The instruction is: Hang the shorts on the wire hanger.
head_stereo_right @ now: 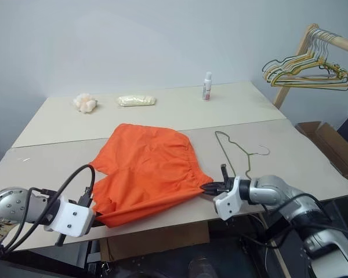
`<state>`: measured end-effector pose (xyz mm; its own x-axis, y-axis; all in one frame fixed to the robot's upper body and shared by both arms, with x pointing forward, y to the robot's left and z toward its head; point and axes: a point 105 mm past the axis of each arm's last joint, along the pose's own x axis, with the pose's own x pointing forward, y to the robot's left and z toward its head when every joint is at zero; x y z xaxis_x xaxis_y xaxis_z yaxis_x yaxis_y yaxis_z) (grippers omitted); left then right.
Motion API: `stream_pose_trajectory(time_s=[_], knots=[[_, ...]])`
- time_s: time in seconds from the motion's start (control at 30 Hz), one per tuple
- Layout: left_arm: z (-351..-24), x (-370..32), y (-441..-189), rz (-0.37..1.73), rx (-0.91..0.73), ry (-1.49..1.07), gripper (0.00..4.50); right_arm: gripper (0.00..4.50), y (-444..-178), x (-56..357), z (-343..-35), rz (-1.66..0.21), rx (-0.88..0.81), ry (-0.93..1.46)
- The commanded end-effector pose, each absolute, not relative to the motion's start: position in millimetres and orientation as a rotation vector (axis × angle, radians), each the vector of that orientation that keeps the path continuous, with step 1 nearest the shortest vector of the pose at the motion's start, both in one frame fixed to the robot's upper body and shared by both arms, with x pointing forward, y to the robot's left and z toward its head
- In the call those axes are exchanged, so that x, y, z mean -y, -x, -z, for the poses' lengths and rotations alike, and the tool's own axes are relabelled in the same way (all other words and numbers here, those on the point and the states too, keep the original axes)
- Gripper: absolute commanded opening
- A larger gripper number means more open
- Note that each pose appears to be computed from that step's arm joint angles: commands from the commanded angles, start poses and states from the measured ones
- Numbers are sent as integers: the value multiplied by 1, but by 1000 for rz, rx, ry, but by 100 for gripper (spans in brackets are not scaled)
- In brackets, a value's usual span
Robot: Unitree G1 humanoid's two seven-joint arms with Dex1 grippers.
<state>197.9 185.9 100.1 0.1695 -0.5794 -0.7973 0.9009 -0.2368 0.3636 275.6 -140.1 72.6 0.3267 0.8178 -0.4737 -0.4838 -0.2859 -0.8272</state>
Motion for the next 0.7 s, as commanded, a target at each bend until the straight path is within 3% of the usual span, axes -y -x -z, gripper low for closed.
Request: stream_pose_trajectory(time_s=[0.03,0.23,0.37,0.43,0.53,0.7], knots=[[-106,-193,-200,1439,-395,-1149,67,95,-268,147,-92,-1306,291,1315],[-113,-204,-197,1472,-396,-1132,265,307,-248,149,-103,-1304,167,1188],[-141,-196,-206,1394,-272,-980,397,447,-263,178,-133,-1040,-7,904],[-155,-189,-216,1325,-185,-883,448,448,-274,196,-145,-888,-84,777],[-177,-170,-230,1239,-45,-703,448,448,-292,230,-149,-651,-235,654],[-195,-141,-244,1212,62,-481,448,448,-305,279,-115,-325,-566,558]])
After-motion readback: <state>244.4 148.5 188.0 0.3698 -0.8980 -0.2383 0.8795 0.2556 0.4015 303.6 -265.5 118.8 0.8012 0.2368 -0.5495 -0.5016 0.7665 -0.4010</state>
